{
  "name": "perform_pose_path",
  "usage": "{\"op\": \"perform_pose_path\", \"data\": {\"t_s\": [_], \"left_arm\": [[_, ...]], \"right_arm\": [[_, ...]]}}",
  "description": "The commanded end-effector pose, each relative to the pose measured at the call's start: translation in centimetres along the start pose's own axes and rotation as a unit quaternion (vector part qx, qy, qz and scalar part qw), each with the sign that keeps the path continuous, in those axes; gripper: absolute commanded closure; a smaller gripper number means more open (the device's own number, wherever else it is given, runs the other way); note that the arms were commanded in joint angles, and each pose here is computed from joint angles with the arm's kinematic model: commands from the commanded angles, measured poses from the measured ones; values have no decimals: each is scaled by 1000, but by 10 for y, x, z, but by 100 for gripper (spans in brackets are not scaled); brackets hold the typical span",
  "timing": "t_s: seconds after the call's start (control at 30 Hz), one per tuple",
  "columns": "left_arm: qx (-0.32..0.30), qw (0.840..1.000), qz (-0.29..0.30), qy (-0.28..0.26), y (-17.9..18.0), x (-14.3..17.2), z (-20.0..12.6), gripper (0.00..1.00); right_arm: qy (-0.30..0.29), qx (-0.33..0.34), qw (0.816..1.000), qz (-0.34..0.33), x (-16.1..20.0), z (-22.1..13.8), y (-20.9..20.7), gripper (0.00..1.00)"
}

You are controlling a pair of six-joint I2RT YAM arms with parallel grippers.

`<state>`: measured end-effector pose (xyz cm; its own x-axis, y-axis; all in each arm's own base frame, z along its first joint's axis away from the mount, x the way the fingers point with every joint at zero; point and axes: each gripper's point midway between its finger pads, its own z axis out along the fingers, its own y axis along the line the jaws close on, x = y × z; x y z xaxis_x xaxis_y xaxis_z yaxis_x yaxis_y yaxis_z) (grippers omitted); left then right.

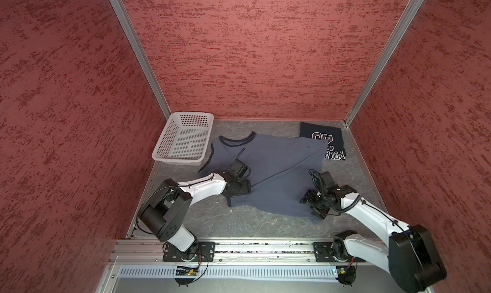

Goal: Fold and stack tank tops
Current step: Rotate the tank top at the center of the table.

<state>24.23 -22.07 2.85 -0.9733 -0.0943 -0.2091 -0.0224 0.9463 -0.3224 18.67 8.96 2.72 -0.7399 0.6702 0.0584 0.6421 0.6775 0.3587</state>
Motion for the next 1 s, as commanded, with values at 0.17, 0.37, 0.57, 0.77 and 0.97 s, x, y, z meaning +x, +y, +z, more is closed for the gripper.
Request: {"op": "perform_pose_path", "data": {"t_s": [0.17,0.37,0.57,0.77,0.97], "left_arm": [[47,999,24,3,-40,32,-23,22],[28,998,4,-58,-6,-19,-55,19],[-13,997,-48,-63,52,-58,-48,20],[-60,991,-111,-41,101,-51,-33,22],[-98,984,-139,-60,132,-31,-44,20]], "right_arm": [[-91,74,993,27,-56,-25,-45,21],[-133,37,990,-1,-81,-52,-16,20],[-117,-6,989,-92,-61,-56,42,19],[-47,-3,988,-148,-24,-10,64,18],[-43,46,988,-142,-26,10,38,18]]}}
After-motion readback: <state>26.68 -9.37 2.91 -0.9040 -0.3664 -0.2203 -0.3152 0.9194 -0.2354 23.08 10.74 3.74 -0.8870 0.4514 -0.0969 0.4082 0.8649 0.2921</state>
